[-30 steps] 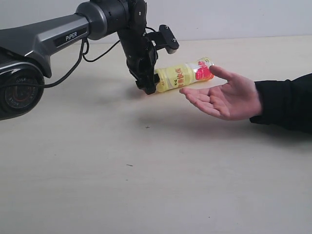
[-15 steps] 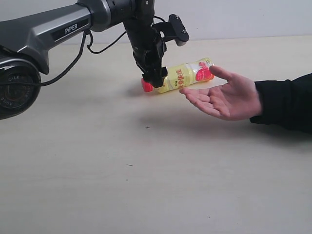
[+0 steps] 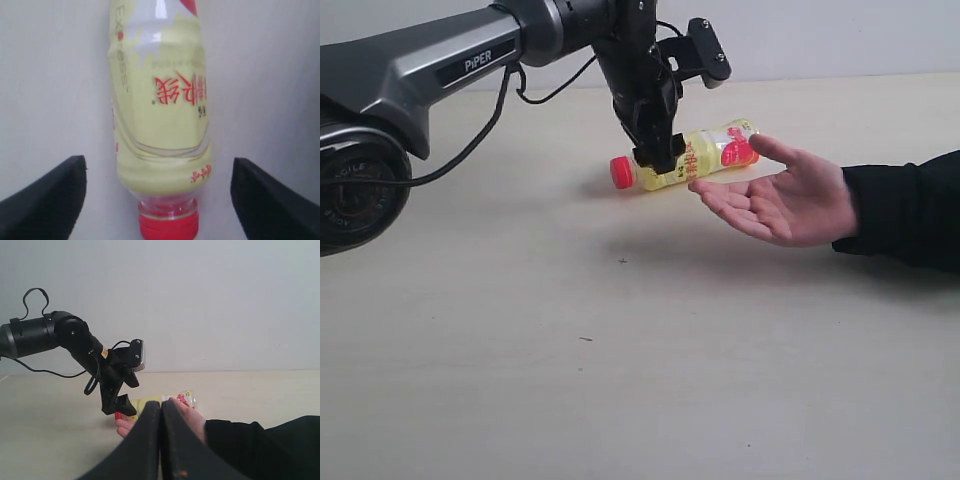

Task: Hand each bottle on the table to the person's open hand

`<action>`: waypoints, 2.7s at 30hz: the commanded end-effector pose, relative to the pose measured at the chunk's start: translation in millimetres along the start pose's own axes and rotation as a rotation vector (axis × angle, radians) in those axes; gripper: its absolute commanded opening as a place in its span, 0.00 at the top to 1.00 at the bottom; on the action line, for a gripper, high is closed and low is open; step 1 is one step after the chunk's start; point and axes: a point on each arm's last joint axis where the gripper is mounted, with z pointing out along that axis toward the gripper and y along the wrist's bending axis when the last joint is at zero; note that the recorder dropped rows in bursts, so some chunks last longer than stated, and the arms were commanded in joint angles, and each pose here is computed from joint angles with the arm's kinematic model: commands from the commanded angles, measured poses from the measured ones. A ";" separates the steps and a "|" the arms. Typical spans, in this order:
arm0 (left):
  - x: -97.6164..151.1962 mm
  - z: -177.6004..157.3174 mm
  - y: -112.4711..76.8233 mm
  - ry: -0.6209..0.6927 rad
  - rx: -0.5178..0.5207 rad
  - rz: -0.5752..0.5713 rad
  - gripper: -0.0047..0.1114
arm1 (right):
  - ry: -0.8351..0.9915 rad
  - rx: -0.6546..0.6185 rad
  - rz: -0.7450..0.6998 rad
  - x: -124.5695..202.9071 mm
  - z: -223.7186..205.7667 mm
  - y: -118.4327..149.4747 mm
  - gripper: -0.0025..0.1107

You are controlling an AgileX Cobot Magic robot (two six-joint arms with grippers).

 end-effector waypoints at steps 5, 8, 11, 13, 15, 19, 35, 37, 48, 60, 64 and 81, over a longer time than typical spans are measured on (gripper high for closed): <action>-9.1 -1.6 -2.3 0.025 -0.107 0.011 0.16 | -0.011 0.005 -0.005 -1.8 -1.4 -0.1 0.98; -9.1 3.1 -4.8 0.038 -0.107 0.021 0.16 | -0.011 0.005 -0.005 -1.8 -1.4 -0.1 0.98; -7.9 6.2 -5.1 0.048 -0.110 0.027 0.16 | -0.011 0.005 -0.005 -1.8 -1.4 -0.1 0.98; -5.7 16.8 -7.2 0.061 -0.105 0.034 0.16 | -0.011 0.005 -0.005 -1.8 -1.4 -0.1 0.98; -3.3 26.1 -8.5 0.074 -0.108 0.044 0.16 | -0.011 0.005 -0.005 -1.8 -1.4 -0.1 0.98; -1.9 35.5 -9.5 0.076 -0.117 0.053 0.16 | -0.011 0.005 -0.005 -1.8 -1.4 -0.1 0.98; -1.1 38.2 -9.3 0.074 -0.117 0.051 0.16 | -0.011 0.005 -0.005 -1.8 -1.4 -0.1 0.98; 0.4 43.3 -10.9 0.081 -0.110 0.052 0.16 | -0.011 0.005 -0.005 -1.8 -1.4 -0.1 0.98; 3.6 53.7 -12.7 0.092 -0.107 0.066 0.16 | -0.011 0.005 -0.005 -1.8 -1.4 -0.1 0.98; 3.6 53.7 -12.4 0.091 -0.110 0.064 0.16 | -0.011 0.005 -0.005 -1.8 -1.4 -0.1 0.98; 3.4 53.8 -13.6 0.089 -0.098 0.055 0.16 | -0.011 0.005 -0.005 -1.8 -1.4 -0.1 0.98; 3.7 53.9 -11.9 0.083 -0.106 0.059 0.80 | -0.011 0.005 -0.005 -1.8 -1.4 -0.1 0.98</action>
